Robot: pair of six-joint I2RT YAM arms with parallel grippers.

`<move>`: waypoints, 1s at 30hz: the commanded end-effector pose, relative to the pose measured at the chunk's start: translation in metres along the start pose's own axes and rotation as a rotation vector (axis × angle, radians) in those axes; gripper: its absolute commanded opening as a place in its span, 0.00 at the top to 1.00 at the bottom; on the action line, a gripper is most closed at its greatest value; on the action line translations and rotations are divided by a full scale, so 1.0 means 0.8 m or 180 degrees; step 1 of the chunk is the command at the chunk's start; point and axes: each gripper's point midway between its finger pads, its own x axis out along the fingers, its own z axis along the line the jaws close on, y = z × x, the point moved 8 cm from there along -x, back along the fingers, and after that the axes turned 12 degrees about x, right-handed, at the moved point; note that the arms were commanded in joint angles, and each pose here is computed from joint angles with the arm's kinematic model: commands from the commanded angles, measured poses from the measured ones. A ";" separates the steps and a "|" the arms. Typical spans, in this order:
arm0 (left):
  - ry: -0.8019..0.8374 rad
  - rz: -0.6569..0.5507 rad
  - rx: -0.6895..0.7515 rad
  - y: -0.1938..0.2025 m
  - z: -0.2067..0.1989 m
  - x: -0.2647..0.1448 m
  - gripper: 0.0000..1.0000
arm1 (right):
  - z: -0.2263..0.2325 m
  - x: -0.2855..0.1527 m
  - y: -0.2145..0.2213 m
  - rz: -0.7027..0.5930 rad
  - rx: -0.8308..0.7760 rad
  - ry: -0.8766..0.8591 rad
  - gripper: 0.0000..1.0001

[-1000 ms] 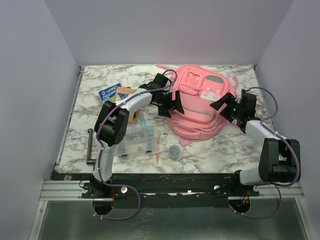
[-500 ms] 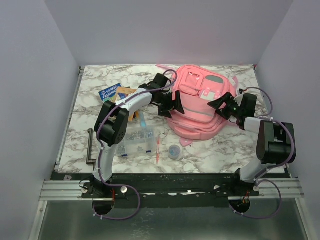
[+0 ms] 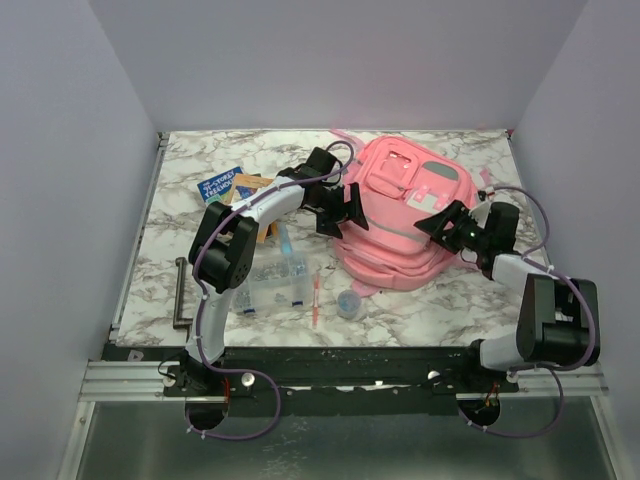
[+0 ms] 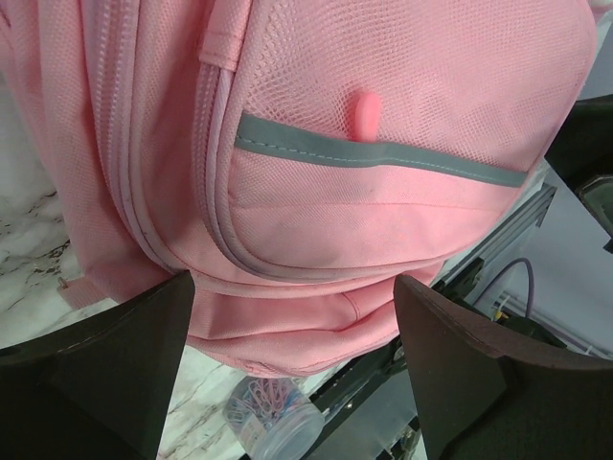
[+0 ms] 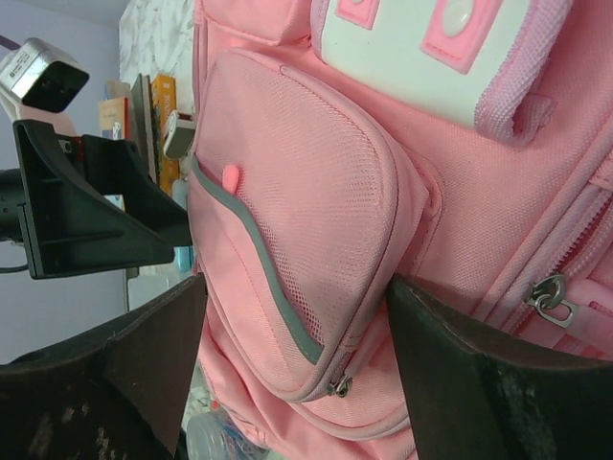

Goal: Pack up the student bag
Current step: Adjust the student bag at the center of the board.

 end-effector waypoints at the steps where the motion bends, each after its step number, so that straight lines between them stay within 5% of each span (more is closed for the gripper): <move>1: 0.0087 0.0005 0.0045 0.000 -0.010 -0.001 0.13 | -0.008 -0.016 0.027 0.0279 0.0066 0.0227 0.22; 14: 0.0118 0.0021 0.0026 -0.002 -0.010 0.002 0.13 | -0.007 -0.048 0.058 0.0484 0.0128 0.0565 0.19; 30: 0.0160 0.0009 0.0039 -0.002 -0.014 -0.001 0.13 | 0.009 -0.044 0.087 0.0587 -0.0366 0.1000 0.39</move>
